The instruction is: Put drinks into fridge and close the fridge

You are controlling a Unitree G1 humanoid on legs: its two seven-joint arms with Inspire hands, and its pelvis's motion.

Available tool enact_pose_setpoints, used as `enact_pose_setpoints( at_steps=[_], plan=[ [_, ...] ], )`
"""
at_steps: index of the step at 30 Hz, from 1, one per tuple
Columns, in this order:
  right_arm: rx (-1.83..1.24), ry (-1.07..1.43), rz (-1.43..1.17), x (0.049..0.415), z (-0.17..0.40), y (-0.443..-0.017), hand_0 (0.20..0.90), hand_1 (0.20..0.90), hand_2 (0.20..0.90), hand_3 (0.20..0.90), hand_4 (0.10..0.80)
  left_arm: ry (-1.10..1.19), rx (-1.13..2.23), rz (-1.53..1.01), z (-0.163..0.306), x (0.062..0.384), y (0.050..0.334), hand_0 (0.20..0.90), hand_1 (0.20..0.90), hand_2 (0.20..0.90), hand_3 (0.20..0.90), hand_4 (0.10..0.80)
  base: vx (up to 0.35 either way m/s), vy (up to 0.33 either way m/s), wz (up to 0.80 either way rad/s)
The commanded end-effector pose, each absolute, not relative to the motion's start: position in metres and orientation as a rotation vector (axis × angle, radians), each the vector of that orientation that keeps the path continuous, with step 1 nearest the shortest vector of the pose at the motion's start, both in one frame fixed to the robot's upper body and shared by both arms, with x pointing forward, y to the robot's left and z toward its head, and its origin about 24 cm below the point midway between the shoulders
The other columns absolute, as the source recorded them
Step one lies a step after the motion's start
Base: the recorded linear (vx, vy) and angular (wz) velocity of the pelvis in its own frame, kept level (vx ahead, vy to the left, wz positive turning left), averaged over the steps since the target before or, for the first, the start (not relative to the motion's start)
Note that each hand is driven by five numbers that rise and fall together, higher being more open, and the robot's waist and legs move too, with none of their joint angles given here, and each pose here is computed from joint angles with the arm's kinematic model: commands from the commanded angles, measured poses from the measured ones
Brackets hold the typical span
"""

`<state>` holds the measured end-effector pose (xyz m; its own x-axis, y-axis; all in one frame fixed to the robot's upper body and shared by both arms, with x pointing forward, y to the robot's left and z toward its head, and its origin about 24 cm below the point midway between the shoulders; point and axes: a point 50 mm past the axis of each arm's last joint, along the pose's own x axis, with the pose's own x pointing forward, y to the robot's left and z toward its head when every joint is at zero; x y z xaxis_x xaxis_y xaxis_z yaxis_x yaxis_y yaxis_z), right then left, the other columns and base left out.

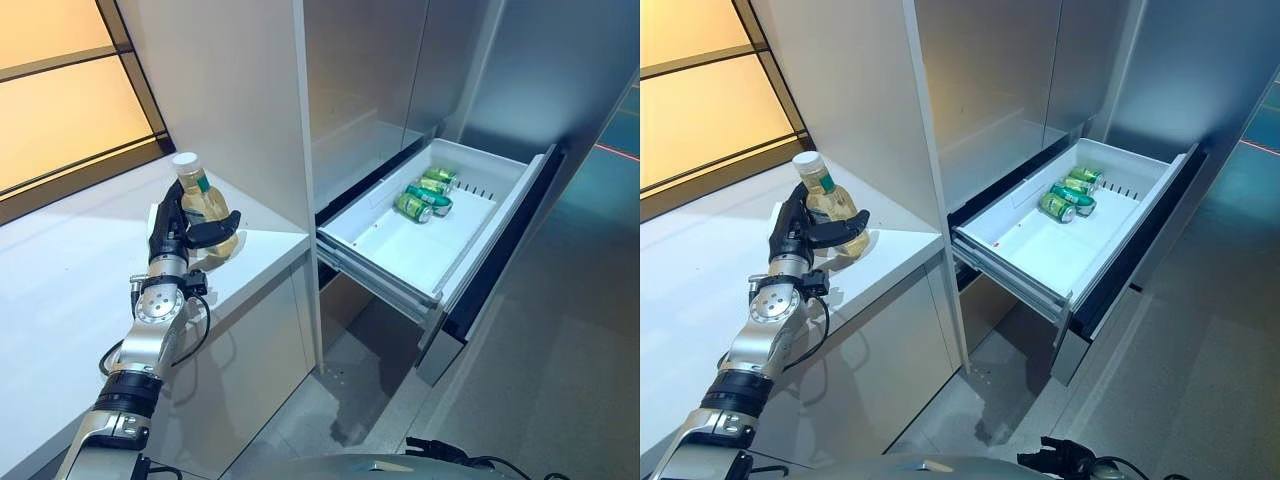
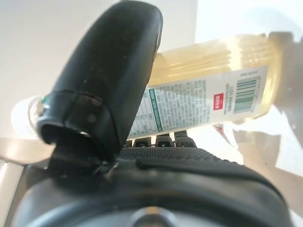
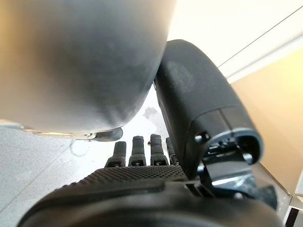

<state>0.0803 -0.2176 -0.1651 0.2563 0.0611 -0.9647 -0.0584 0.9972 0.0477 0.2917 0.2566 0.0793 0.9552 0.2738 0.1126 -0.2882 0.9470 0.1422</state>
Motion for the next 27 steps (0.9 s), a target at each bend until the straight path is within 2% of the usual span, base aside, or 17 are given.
enact_pose_setpoints(
  at_steps=[1, 5, 6, 7, 16, 27],
  plan=[
    [-0.06, 1.376, 0.129, 0.067, -0.167, -0.221, 0.9, 0.9, 0.9, 0.9, 0.8, -0.411, 0.137, 0.313, 0.156, 0.317, 0.261, 0.9, 0.9, 0.9, 0.9, 0.8, 0.0, 0.0, 0.0],
    [-0.059, 1.374, 0.13, 0.066, -0.168, -0.219, 0.9, 0.9, 0.9, 0.9, 0.8, -0.492, 0.073, 0.337, 0.164, 0.313, 0.258, 0.9, 0.9, 0.9, 0.9, 0.8, 0.0, 0.0, 0.0],
    [-0.06, 1.373, 0.13, 0.067, -0.168, -0.219, 0.9, 0.9, 0.9, 0.9, 0.8, -0.51, 0.057, 0.345, 0.167, 0.313, 0.257, 0.869, 0.869, 0.869, 0.864, 0.764, 0.0, 0.0, 0.0],
    [-0.058, 1.374, 0.129, 0.066, -0.168, -0.219, 0.9, 0.9, 0.9, 0.9, 0.8, -0.529, 0.046, 0.35, 0.168, 0.312, 0.257, 0.9, 0.9, 0.9, 0.9, 0.8, 0.0, 0.0, 0.0],
    [-0.06, 1.378, 0.137, 0.065, -0.168, -0.217, 0.9, 0.9, 0.9, 0.9, 0.8, -0.604, 0.014, 0.371, 0.177, 0.308, 0.252, 0.9, 0.9, 0.9, 0.9, 0.8, 0.0, 0.0, 0.0],
    [-0.061, 1.379, 0.141, 0.065, -0.169, -0.216, 0.9, 0.9, 0.9, 0.9, 0.8, -0.583, 0.056, 0.35, 0.176, 0.308, 0.251, 0.9, 0.9, 0.9, 0.9, 0.8, 0.0, 0.0, 0.0]
  ],
)
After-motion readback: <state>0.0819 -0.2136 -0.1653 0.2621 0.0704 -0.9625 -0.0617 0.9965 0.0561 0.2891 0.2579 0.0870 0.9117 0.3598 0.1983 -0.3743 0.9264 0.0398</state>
